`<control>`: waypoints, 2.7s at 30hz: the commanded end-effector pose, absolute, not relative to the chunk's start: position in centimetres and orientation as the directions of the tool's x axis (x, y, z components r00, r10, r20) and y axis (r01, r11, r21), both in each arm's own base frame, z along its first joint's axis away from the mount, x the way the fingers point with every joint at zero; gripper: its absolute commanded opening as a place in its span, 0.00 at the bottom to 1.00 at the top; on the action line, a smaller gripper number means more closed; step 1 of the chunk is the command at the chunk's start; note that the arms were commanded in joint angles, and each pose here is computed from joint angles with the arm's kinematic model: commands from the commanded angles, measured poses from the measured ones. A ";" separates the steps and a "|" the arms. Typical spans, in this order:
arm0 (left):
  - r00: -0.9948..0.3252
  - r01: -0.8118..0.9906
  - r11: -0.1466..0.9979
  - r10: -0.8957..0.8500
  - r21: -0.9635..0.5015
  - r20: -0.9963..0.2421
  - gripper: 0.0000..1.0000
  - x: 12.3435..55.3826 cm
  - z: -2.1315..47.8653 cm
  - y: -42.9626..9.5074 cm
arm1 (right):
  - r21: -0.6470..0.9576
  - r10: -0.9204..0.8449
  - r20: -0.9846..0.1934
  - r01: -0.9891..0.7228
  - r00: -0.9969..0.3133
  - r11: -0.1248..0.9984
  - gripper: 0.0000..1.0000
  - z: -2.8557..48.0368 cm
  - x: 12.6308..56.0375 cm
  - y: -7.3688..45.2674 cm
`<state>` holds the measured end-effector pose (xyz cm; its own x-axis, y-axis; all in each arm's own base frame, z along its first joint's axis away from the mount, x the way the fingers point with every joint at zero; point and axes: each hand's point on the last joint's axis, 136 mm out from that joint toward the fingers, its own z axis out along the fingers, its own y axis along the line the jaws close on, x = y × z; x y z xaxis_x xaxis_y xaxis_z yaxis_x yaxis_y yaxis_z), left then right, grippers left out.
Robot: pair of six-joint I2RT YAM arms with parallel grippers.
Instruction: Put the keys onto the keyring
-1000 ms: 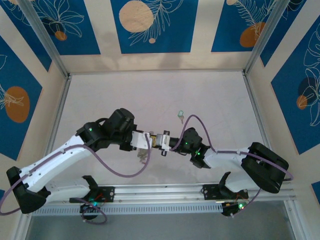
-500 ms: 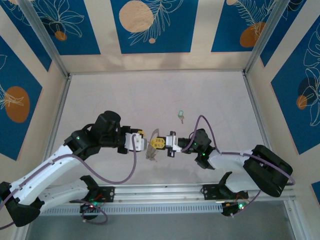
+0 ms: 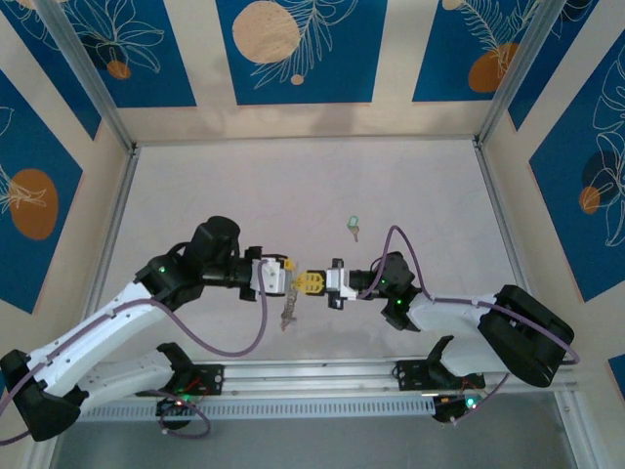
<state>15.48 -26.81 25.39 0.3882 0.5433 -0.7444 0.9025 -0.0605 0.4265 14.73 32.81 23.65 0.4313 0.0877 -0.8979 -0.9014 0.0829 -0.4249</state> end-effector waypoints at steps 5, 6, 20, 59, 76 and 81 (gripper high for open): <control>0.271 0.921 0.145 0.432 0.362 -0.860 0.49 17.9 29.4 -27.1 | -0.467 0.024 -0.871 -0.841 0.491 0.273 0.00 25.4 18.0 30.4; 0.241 0.922 0.184 0.419 0.342 -0.875 0.50 18.5 29.8 -27.1 | -0.466 0.011 -0.871 -0.834 0.491 0.294 0.00 25.6 18.4 30.0; -0.394 0.663 0.729 0.143 -0.173 -0.908 0.97 30.2 28.8 -28.2 | -0.286 -0.123 -0.937 -0.519 0.326 0.806 0.00 30.1 29.2 14.9; -0.823 0.342 0.940 0.305 0.011 -0.479 0.78 44.8 2.8 -40.2 | -0.267 -0.165 -0.934 -0.313 0.316 0.911 0.00 33.6 31.6 6.2; -0.856 0.310 0.947 0.315 0.081 -0.411 0.55 37.0 2.2 -32.8 | -0.250 -0.123 -0.939 -0.392 0.321 0.886 0.00 34.2 30.1 7.7; -0.868 0.314 0.947 0.314 0.065 -0.383 0.54 33.2 1.8 -29.7 | -0.248 -0.117 -0.945 -0.433 0.307 0.867 0.00 33.5 30.1 8.8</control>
